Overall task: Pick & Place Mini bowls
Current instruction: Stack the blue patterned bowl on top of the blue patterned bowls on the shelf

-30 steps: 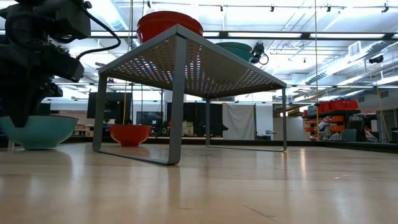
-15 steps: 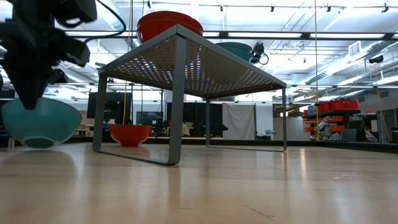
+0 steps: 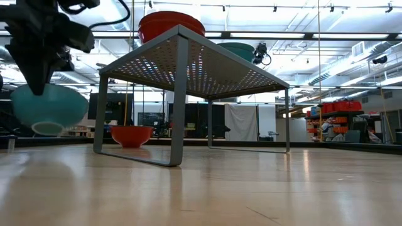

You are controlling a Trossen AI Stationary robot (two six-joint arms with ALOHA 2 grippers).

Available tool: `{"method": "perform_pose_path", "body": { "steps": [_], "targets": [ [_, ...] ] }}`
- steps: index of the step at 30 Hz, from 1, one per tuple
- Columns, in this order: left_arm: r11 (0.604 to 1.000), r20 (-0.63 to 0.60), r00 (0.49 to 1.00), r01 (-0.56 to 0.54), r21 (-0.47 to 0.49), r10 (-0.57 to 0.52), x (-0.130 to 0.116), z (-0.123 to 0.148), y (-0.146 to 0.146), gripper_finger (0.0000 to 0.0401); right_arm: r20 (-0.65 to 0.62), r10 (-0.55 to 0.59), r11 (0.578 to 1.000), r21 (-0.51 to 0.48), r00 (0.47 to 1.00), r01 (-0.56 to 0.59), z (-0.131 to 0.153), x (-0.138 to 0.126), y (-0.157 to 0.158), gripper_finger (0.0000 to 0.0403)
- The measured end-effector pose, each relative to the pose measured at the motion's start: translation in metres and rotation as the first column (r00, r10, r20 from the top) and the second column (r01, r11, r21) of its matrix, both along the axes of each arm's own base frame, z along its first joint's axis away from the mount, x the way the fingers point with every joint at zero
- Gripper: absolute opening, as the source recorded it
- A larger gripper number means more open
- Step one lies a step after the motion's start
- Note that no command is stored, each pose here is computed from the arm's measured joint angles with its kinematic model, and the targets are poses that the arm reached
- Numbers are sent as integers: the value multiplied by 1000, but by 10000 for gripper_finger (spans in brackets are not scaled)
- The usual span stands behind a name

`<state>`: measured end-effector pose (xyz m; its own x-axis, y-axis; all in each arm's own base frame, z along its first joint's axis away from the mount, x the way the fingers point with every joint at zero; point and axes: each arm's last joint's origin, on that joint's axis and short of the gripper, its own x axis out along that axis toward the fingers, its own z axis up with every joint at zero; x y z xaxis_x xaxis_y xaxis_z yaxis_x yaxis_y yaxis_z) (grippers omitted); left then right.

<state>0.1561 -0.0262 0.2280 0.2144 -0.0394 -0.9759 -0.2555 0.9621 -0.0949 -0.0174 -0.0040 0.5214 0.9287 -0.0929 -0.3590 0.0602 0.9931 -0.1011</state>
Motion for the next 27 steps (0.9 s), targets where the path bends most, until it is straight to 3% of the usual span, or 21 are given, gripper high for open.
{"method": "perform_pose_path", "body": {
  "steps": [6,14,27],
  "targets": [
    [998,-40,999,-2,67,4,-5,23,3,11,0,0,1000,0,1000,0,0,0,0,27],
    [993,5,1000,-13,115,12,-3,57,4,11,0,0,1000,0,1000,0,0,0,0,27],
    [959,-33,997,77,273,-70,12,112,13,11,-1,0,1000,0,1000,0,0,0,0,27]
  ]
}}
